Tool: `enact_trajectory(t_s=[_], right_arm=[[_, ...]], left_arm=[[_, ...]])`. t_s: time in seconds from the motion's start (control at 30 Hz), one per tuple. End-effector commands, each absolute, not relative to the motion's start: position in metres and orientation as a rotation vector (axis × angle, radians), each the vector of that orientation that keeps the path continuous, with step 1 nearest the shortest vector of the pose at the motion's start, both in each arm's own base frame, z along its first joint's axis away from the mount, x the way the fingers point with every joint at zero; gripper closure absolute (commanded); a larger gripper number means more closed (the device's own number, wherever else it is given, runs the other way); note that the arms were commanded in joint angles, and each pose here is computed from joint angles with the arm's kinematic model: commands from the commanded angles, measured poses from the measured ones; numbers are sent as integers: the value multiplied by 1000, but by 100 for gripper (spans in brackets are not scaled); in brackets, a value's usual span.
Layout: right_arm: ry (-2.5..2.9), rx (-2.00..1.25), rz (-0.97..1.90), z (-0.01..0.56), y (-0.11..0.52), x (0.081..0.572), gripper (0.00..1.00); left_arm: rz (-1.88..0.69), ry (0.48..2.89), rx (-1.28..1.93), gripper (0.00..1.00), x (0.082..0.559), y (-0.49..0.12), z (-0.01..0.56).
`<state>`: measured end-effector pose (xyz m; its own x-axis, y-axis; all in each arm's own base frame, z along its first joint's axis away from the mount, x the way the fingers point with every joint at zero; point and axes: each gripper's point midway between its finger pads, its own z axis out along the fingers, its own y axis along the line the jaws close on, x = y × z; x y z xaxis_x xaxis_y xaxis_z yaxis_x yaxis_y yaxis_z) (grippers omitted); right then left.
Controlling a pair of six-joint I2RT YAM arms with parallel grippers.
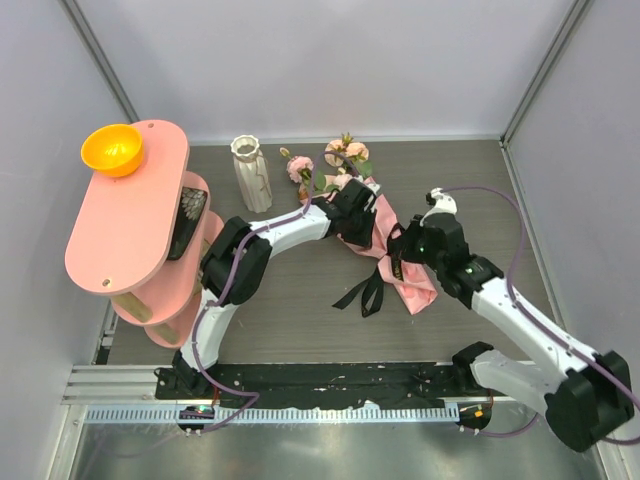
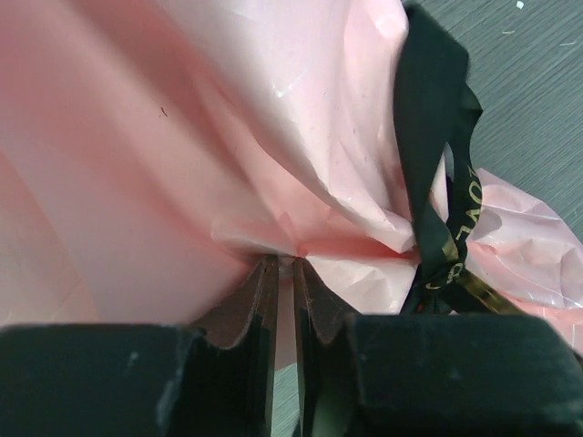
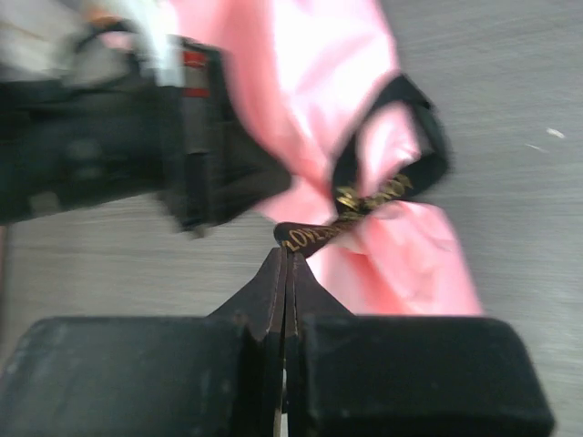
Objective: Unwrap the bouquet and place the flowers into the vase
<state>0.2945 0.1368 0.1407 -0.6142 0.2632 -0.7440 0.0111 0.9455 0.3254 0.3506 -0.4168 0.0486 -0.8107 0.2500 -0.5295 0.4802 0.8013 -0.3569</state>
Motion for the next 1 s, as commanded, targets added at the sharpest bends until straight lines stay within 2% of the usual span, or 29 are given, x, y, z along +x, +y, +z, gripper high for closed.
enact_trajectory(t_s=[0.0,0.07,0.13,0.17,0.23,0.27,0.37,0.4,0.53,0.67,0.7,0.83,0.93,0.97], right_arm=[[1926,26,849,218,194,279,99],[1860,-54,967,246,208,268,99],[1859,-23,900,253,196,268,99],[1787,100,721,271,163,282,99],[1804,255,467,266,116,287,99],[1712,441,231,283,66,292,99],[1590,695,-100,296,-2,275,99],[1558,725,-131,303,-11,270,99],[1445,746,-83,329,-19,262,99],[1429,733,-87,329,-18,266,99],[1427,732,-127,329,-21,267,99],[1412,833,-590,329,-57,260,99],[1474,801,-739,331,-56,284,99],[1503,813,-684,331,-51,305,99]], left_arm=[[-631,2531,556,85,353,-416,37],[-620,2533,557,86,353,-415,36],[-618,2533,556,86,354,-415,35],[-620,2533,559,86,353,-416,35],[-628,2539,556,86,353,-416,34],[-629,2541,556,86,352,-416,33],[-627,2541,562,86,351,-416,34],[-621,2541,564,86,350,-416,34],[-618,2540,565,87,352,-416,34],[-617,2542,568,87,352,-416,33],[-614,2548,570,87,350,-416,32],[-610,2550,573,87,351,-415,33],[-617,2549,572,87,350,-417,35],[-618,2548,574,87,349,-417,36]])
